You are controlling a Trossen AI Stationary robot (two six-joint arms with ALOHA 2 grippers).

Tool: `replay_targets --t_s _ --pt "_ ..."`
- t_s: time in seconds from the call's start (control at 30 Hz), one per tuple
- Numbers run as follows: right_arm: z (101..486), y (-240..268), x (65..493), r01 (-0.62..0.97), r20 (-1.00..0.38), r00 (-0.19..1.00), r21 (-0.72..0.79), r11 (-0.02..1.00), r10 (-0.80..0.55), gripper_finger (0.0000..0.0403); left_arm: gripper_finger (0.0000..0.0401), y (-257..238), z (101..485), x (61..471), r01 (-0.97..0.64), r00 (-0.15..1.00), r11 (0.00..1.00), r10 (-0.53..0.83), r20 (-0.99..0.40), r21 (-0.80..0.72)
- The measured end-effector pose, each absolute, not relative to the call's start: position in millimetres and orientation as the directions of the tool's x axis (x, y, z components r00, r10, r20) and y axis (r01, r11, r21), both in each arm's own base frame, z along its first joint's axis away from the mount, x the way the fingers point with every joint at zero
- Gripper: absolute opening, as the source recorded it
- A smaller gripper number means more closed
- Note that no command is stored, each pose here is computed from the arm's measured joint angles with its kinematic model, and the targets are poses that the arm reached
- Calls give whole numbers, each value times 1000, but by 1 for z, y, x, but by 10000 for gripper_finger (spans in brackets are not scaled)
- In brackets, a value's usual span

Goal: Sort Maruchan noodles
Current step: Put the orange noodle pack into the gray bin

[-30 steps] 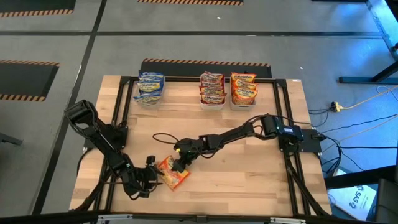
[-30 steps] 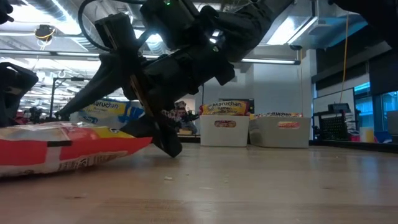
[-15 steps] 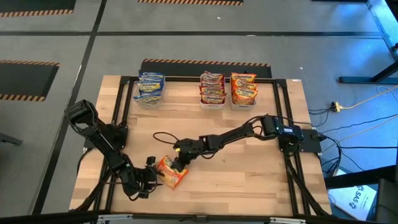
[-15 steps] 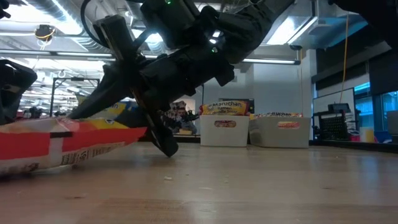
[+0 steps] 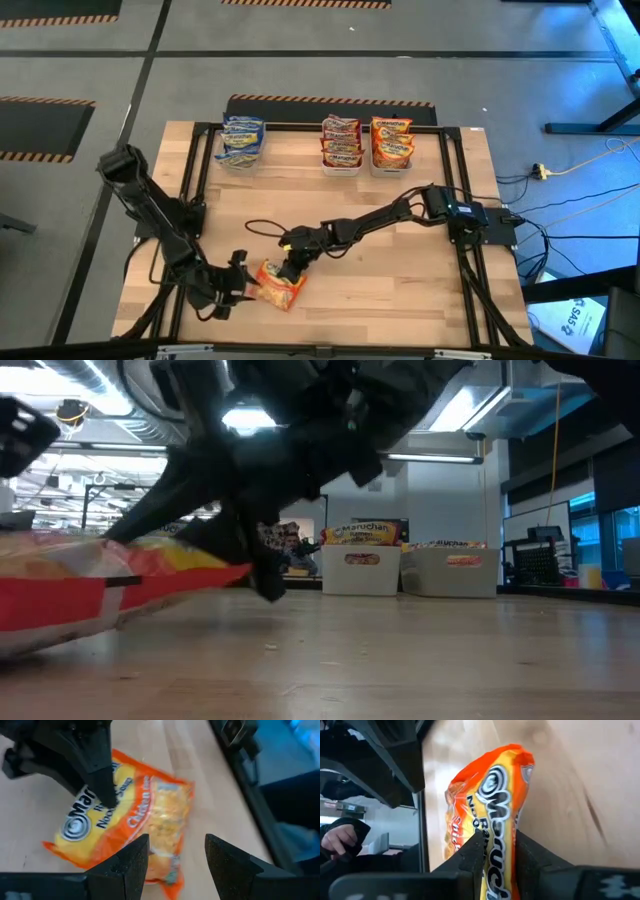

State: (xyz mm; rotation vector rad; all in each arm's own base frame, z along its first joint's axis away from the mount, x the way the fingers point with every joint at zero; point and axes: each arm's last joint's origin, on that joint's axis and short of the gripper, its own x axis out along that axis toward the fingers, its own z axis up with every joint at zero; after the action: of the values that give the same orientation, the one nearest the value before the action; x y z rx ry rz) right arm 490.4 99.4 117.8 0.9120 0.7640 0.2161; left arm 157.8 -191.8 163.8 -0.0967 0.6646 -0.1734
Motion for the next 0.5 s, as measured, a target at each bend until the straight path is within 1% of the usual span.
replay_targets --t_s 0.1,0.27,0.37,0.5 --pt "134 98 487 125 -521 718 749 651 462 73 188 -186 176 150 117 769 975 -210 -604 -190" --pt "159 93 474 149 -615 694 632 760 375 73 188 -178 190 140 95 777 969 -215 -591 -228" --pt "178 90 464 164 -655 685 567 808 320 73 188 -175 195 139 92 784 967 -217 -581 -237" --pt "188 88 458 146 -675 670 526 838 307 73 188 -175 196 139 86 792 968 -210 -574 -236"
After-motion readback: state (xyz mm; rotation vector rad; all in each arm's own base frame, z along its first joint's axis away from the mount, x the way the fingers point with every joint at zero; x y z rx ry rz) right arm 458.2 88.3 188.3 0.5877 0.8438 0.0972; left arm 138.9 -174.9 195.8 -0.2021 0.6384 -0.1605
